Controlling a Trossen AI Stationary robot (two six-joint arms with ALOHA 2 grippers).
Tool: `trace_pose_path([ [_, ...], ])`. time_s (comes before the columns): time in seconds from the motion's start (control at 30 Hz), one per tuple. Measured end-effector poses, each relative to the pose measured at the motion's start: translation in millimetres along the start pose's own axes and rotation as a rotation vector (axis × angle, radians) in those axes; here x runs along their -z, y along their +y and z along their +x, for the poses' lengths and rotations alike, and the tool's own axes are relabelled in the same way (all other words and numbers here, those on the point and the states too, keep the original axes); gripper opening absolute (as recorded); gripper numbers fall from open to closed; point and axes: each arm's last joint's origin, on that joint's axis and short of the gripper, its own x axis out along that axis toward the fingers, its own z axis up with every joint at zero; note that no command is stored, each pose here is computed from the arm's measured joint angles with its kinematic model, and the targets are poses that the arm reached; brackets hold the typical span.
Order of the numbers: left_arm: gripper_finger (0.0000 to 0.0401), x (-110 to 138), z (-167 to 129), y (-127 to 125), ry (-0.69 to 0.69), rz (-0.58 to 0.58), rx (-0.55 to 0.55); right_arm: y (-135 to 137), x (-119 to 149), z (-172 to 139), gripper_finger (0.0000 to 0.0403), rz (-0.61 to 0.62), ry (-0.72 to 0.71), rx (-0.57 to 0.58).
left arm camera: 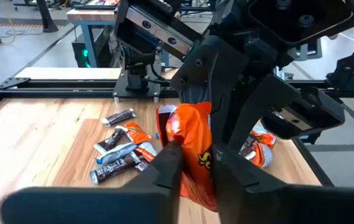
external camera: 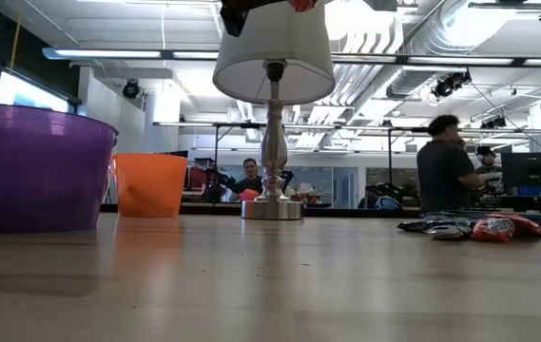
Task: Sort candy
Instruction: Put the orange chocolate into the black bucket
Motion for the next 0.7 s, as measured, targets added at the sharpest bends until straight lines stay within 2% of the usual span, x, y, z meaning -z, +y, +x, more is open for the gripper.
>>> trace_pose_path([
  [0.1, 0.0015, 1.0, 0.1, 0.3, 0.009, 0.001, -0.003, 0.1, 1.8, 0.1, 0.0004, 0.027, 0.015, 0.002],
  [0.27, 0.0007, 2.0, 0.1, 0.4, 0.019, -0.022, -0.004, 0.1, 2.6, 0.4, 0.0017, 0.076, 0.022, 0.005],
  [0.6, 0.0001, 2.7, 0.3, 0.7, 0.025, -0.031, -0.010, 0.4, 5.7, 0.1, 0.0115, 0.158, 0.050, 0.009],
  [0.7, 0.0001, 2.7, -3.8, 1.6, 0.053, -0.051, -0.019, 0.3, 8.9, -1.0, 0.0133, 0.238, 0.079, 0.024],
])
